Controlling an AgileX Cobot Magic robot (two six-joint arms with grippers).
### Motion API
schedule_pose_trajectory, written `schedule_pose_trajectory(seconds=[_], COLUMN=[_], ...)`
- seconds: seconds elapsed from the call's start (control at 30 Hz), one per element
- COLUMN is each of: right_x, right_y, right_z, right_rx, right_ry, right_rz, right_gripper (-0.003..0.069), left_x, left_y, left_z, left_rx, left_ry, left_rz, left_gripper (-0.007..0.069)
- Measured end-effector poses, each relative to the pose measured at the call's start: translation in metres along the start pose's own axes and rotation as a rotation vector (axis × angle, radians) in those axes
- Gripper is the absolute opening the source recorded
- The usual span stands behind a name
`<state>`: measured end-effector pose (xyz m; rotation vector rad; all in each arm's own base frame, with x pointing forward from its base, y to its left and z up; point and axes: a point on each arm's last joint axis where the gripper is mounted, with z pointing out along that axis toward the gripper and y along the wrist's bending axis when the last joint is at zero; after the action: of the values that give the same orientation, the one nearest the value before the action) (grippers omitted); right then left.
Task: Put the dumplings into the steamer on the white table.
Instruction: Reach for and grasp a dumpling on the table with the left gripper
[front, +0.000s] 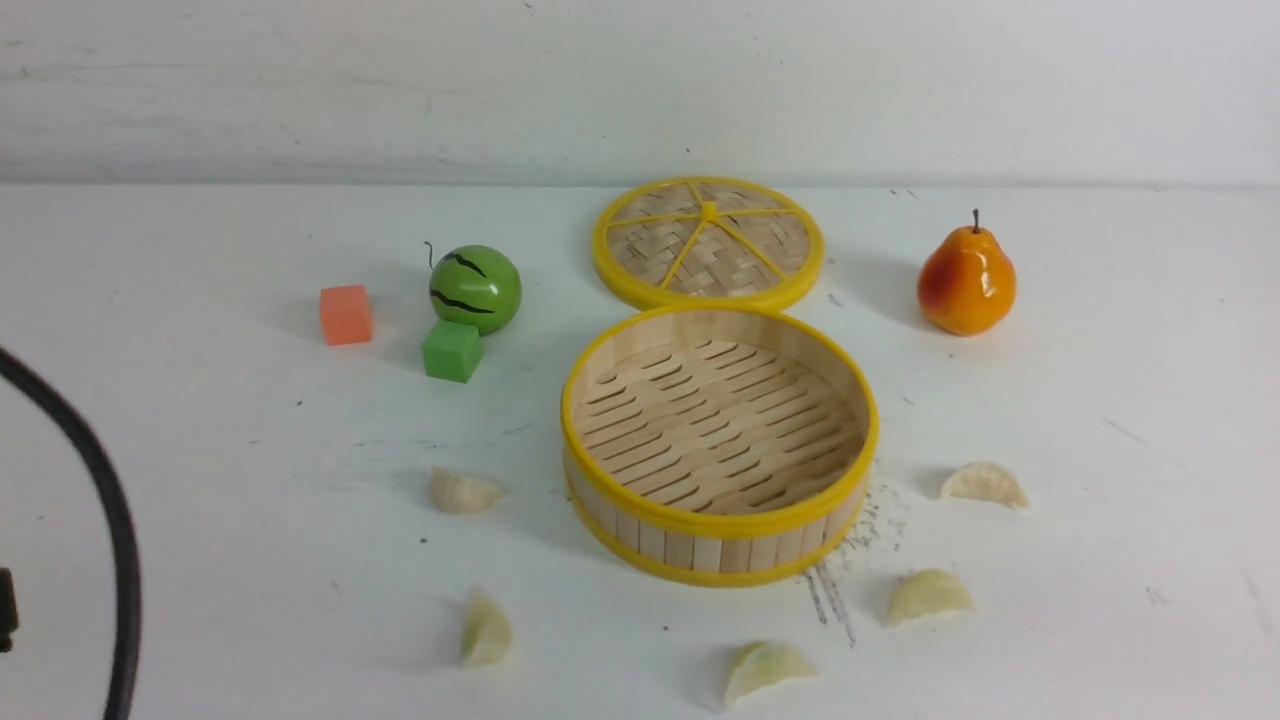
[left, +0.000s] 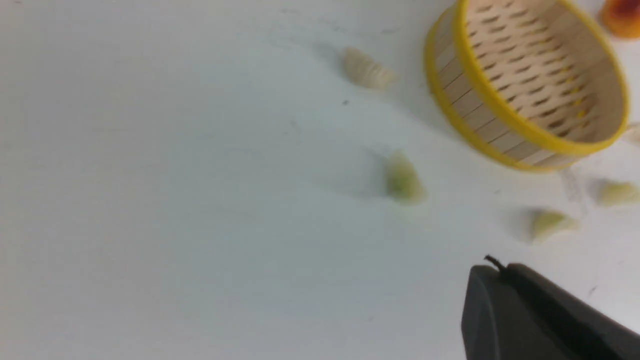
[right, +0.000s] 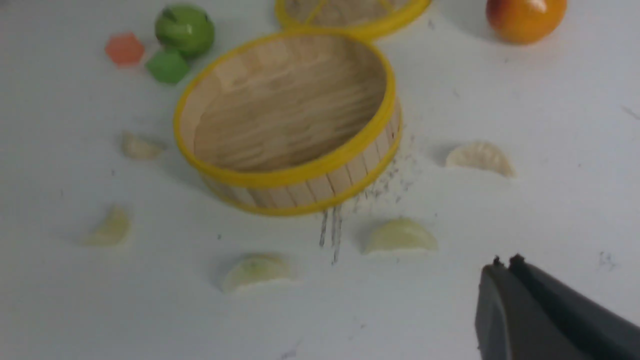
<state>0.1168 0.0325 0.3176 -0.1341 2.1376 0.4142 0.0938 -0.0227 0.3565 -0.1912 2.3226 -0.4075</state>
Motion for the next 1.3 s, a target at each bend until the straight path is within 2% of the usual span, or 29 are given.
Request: schedule_pose_trajectory(seconds=[0.17, 0.27, 0.5, 0.57, 0.63, 0.8, 0.93, 1.07, 1.3], right_x=[-0.02, -0.022, -0.025, -0.026, -0.026, -0.028, -0.028, -0.028, -0.028], right_y=[0.011, 0.02, 0.027, 0.027, 0.027, 0.027, 0.027, 0.026, 0.024], right_z=[0.032, 0.044, 0.051, 0.051, 0.052, 0.052, 0.052, 0.052, 0.052], right_rx=[-0.083, -0.109, -0.115, -0.113, -0.111, -0.108, -0.108, -0.103, -0.081], right_ry=[0.283, 0.39, 0.434, 0.423, 0.412, 0.398, 0.398, 0.398, 0.399], right_rz=[-0.142, -0.203, -0.252, -0.252, -0.253, -0.253, -0.253, -0.259, -0.285], right_gripper=[-0.002, -0.0019, -0.0015, -0.0013, -0.0011, -0.0008, -0.0003, -0.0001, 0.0003], left_x=[-0.02, -0.03, -0.056, -0.062, -0.065, -0.072, -0.08, -0.082, -0.083], left_y=[-0.008, -0.013, -0.022, -0.027, -0.037, -0.07, -0.081, -0.078, -0.052], left_z=[0.022, 0.042, 0.1, 0.119, 0.137, 0.181, 0.222, 0.267, 0.335], left_rx=[-0.094, -0.128, -0.173, -0.172, -0.16, -0.114, -0.12, -0.175, -0.276], left_ry=[0.212, 0.314, 0.428, 0.456, 0.48, 0.483, 0.469, 0.493, 0.479], left_rz=[0.159, 0.167, 0.154, 0.182, 0.223, 0.305, 0.263, 0.192, -0.081], left_gripper=[-0.0014, -0.0014, -0.0006, 0.0032, 0.0103, 0.0368, 0.0522, 0.058, 0.0552])
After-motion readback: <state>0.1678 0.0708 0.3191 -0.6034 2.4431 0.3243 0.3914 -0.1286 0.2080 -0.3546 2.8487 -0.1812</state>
